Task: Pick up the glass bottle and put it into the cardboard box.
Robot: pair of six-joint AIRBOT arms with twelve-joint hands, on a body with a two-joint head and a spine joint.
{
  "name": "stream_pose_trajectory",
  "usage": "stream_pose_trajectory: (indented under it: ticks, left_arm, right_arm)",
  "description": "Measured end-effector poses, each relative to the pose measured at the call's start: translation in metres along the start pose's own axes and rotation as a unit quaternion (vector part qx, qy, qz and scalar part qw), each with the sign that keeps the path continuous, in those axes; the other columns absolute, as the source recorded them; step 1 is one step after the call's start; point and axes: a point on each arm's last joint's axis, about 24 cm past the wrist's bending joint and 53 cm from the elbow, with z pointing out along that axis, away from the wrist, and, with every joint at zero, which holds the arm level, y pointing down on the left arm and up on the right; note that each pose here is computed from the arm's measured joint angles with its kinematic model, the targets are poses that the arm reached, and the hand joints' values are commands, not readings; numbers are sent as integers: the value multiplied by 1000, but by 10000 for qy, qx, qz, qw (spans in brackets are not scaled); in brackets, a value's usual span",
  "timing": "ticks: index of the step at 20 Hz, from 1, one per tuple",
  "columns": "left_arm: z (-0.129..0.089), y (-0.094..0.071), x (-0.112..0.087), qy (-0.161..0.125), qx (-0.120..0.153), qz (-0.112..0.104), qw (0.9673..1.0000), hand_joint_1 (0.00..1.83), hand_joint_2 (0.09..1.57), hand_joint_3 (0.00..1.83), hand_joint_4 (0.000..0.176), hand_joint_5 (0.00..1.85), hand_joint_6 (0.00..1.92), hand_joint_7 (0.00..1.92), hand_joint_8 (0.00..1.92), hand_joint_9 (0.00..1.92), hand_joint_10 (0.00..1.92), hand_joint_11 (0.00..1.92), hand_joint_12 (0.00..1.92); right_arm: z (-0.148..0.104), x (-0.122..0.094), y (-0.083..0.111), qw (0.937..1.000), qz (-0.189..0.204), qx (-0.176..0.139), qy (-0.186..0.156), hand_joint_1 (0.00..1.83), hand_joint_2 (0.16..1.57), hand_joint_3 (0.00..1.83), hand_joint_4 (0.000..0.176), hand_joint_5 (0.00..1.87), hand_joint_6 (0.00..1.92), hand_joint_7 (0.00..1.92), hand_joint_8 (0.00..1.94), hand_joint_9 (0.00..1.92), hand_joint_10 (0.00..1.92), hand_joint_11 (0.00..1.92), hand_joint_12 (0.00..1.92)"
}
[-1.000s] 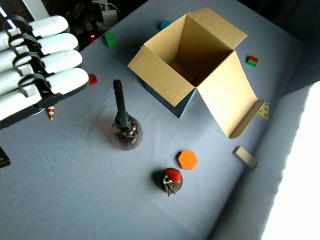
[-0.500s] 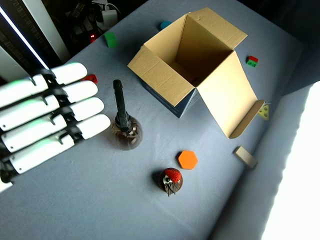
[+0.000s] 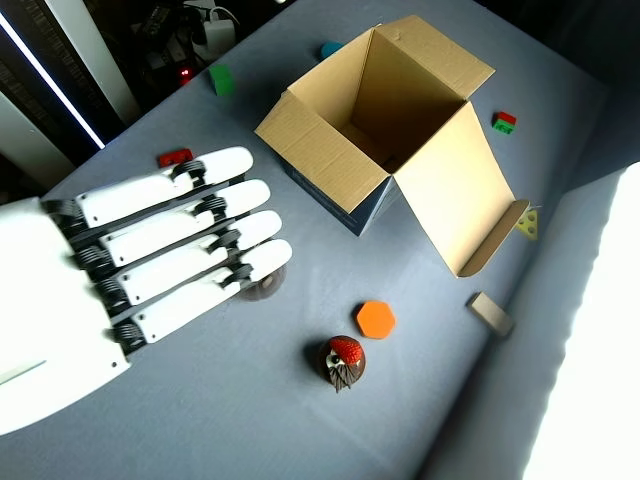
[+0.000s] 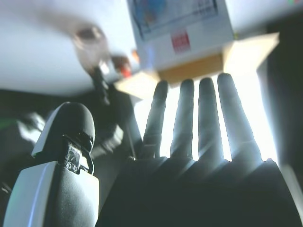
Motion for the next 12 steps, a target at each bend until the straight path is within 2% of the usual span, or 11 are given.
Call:
stream_pose_trajectory:
  ticks: [3,4,7,10,11,12]
  left_arm:
    - [1,1,-3,-77,-21,39,10000,39,1223,0,57,135,5,76,0,70,1,0,323]
    - [1,0,-2,-62,-1,0,10000,45,1222,0,57,133,4,73,0,73,2,0,323]
    - [2,0,3,8,26,-20,10000,49,1221,0,58,105,0,60,0,71,1,0,322]
    - [6,4,10,71,-26,-110,9999,64,1214,0,29,93,0,58,2,62,0,0,338]
    - [7,6,13,97,-52,-178,9998,65,1213,0,27,93,0,58,3,62,0,0,337]
    - [8,9,16,139,-88,-240,9996,79,1210,0,10,90,0,61,3,63,1,0,339]
  right_arm:
    - [6,0,-2,9999,4,79,106,1152,981,2,0,0,0,0,0,0,0,0,0]
    - [9,-3,-3,9998,117,113,104,1142,984,3,0,0,0,0,0,0,0,0,0]
    - [16,2,-9,9993,73,272,247,1126,986,4,0,0,0,0,0,0,0,0,0]
    - [23,6,-9,9990,137,262,321,1119,983,3,0,0,0,0,0,0,0,0,0]
    - [25,6,-9,9991,136,259,309,1118,983,3,0,0,0,0,0,0,0,0,0]
    - [28,6,-9,9991,141,259,306,1109,983,3,0,0,0,0,0,0,0,0,0]
